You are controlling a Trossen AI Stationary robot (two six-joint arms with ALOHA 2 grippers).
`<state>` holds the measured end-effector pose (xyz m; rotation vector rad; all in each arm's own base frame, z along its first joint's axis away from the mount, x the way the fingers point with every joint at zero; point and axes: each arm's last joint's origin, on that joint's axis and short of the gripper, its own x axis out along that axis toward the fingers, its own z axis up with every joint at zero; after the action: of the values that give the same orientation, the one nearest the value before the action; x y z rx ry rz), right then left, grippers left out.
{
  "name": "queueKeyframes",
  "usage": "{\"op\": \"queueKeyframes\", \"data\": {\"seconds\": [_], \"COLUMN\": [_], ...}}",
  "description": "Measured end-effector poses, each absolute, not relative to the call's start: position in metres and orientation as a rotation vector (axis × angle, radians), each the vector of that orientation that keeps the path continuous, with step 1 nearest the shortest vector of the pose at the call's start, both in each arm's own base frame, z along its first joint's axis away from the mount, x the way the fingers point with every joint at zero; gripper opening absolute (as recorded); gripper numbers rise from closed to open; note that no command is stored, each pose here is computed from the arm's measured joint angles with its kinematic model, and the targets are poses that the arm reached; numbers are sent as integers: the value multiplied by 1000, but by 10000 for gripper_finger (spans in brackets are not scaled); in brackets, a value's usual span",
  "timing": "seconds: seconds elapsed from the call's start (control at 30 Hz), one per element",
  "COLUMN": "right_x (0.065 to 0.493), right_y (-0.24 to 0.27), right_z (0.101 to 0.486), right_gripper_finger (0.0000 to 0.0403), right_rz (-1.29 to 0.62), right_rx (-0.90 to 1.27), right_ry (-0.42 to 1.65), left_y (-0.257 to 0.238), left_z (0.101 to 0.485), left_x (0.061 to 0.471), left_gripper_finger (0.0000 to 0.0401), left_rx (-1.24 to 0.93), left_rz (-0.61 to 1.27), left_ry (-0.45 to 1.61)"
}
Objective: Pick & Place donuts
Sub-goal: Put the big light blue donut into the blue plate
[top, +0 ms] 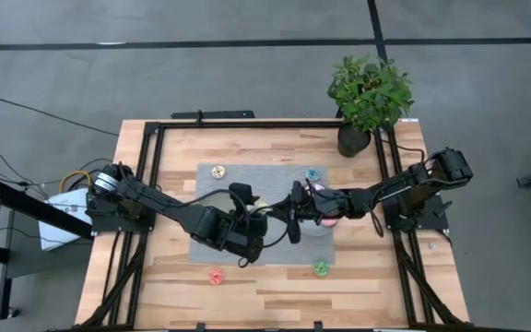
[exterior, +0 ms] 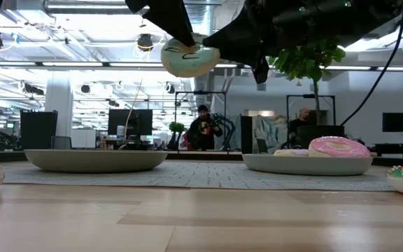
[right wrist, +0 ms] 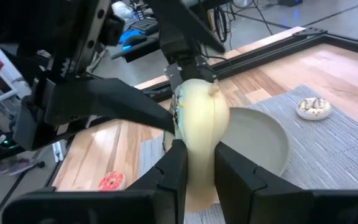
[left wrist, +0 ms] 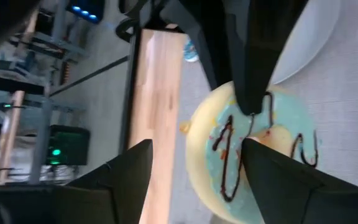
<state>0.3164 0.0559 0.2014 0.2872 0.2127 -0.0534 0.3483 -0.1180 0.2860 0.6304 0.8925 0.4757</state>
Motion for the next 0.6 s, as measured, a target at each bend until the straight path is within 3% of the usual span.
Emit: {"op": "queueKeyframes", "data": {"seconds": [0.23, 0.4, 0.6], "right_x": [316, 316, 313], "right_y": [51, 45, 45], "right_z": [198, 195, 195], "right_gripper_finger": [63, 63, 63], "right_rz": [-79, -104, -110], "right_rx": [303, 322, 330], "right_ry": [245, 274, 308], "left_y": [-111, -102, -109], "left_z": [292, 298, 303], "left_x": [333, 307, 279], "left_gripper_finger": [248, 248, 248], "left_rx": [616, 548, 544], "left_rz": [551, 707, 915], "left_ry": [934, 977, 829]}}
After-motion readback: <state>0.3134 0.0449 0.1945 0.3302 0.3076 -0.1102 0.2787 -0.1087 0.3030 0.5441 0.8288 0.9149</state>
